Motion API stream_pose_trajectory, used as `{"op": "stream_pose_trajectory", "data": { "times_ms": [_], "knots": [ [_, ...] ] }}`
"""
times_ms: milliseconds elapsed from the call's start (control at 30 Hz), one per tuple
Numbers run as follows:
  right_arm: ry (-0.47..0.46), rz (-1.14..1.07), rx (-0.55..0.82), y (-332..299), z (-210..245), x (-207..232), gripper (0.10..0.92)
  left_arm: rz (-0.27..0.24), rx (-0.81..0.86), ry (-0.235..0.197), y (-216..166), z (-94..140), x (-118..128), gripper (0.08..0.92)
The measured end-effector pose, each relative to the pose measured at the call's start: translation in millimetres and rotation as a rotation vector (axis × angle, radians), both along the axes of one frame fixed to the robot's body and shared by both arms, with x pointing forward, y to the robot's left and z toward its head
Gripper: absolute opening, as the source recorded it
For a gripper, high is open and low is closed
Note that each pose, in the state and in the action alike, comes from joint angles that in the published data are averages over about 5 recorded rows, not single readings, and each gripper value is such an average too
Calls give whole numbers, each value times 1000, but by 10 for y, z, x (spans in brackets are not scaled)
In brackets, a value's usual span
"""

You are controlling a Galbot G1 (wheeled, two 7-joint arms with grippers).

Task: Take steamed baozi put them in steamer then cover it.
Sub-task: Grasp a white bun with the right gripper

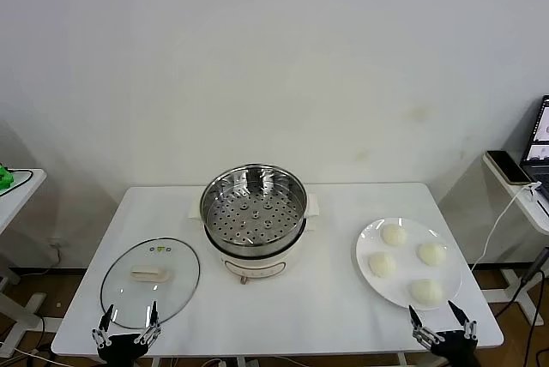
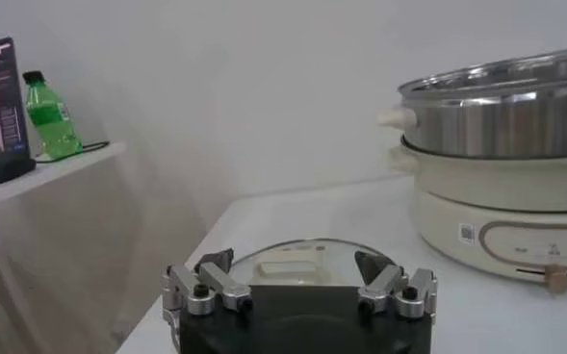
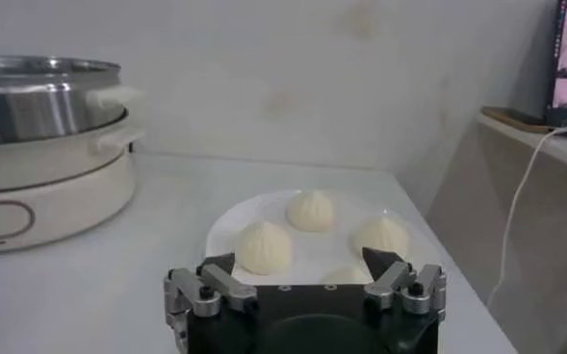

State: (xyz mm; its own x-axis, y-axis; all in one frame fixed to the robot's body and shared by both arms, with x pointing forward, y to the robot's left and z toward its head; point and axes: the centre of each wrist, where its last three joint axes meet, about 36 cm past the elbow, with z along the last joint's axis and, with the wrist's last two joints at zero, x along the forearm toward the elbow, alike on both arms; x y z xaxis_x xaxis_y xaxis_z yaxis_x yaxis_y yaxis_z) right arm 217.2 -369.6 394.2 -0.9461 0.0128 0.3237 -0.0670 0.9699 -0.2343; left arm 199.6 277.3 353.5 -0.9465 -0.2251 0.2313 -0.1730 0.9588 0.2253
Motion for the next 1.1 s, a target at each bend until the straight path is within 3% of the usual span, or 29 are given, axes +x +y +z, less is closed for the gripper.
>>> {"op": "stream_pose_trajectory", "data": {
  "times_ms": [300, 700, 1100],
  "knots": [
    [40, 111, -254, -294, 194, 405, 823, 18, 26, 5, -28, -34, -48, 823],
    [97, 332, -696, -853, 653, 1324, 823, 40, 62, -3, -88, -61, -113, 823],
    [203, 648, -929, -1092, 1005, 2345, 823, 51, 85, -11, -174, -73, -133, 823]
  ]
}}
